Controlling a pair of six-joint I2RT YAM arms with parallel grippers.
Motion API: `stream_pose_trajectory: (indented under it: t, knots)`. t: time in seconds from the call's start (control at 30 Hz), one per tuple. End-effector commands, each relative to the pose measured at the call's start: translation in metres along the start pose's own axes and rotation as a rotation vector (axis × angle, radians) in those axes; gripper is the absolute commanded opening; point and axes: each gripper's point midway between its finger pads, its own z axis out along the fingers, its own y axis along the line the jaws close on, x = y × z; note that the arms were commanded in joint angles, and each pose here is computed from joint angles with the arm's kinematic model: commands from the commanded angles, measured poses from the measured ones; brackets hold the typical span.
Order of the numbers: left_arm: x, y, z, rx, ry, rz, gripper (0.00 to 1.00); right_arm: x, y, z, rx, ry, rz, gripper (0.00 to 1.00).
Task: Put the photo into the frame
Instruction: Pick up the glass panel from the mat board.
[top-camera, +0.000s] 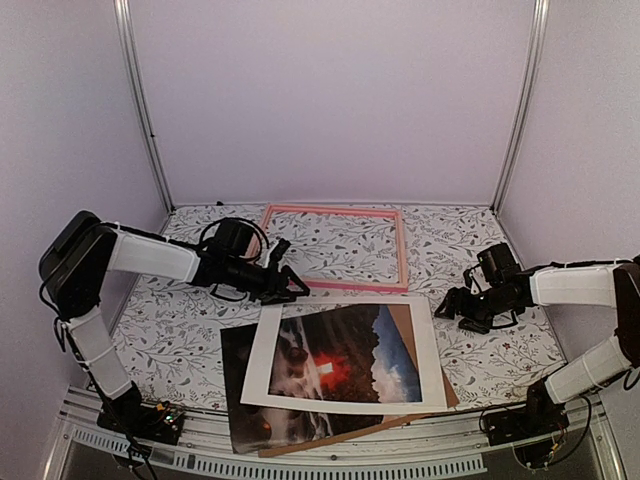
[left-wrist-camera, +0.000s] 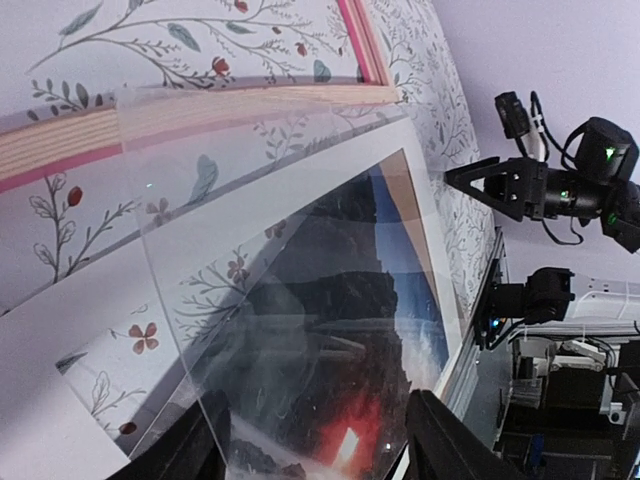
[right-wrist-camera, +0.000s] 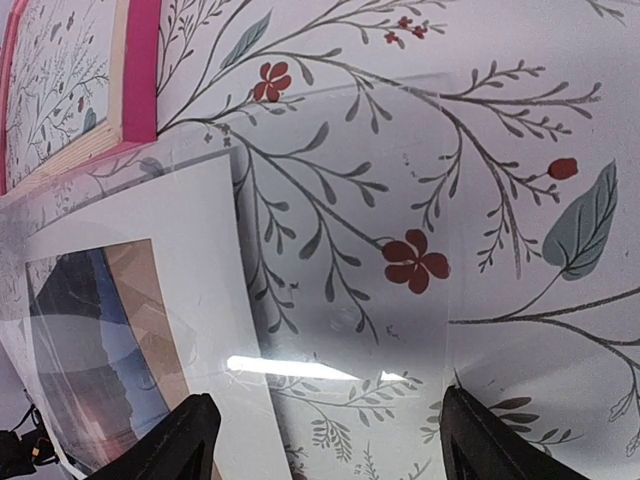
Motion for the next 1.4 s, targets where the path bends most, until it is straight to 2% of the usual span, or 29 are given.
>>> stream_pose_trajectory:
  t: [0.0, 0.1, 0.27, 0.7, 0.97, 1.37]
  knots:
    - [-0.01, -0.036, -0.01, 0.122, -0.036, 0.099, 0.61, 0.028, -0.008, 0.007, 0.009, 0.111, 0.011, 0.79]
    - [-0.012, -0.034, -0.008, 0.106, -0.04, 0.1, 0.59, 0.025, -0.005, 0.007, -0.001, 0.109, 0.004, 0.79]
    - [-0.014, -0.027, -0.006, 0.075, -0.045, 0.11, 0.5, 0.021, -0.001, 0.006, -0.011, 0.101, -0.006, 0.79]
    - [-0.022, -0.022, 0.004, 0.014, -0.055, 0.15, 0.17, 0.015, 0.008, 0.007, -0.044, 0.094, -0.035, 0.79]
    - [-0.033, -0.038, -0.008, 0.049, -0.14, 0.233, 0.01, 0.007, 0.009, 0.005, -0.032, 0.068, -0.049, 0.89]
    - [-0.048, -0.074, -0.039, 0.127, -0.298, 0.381, 0.0, -0.018, 0.019, -0.008, -0.01, -0.004, -0.109, 0.94]
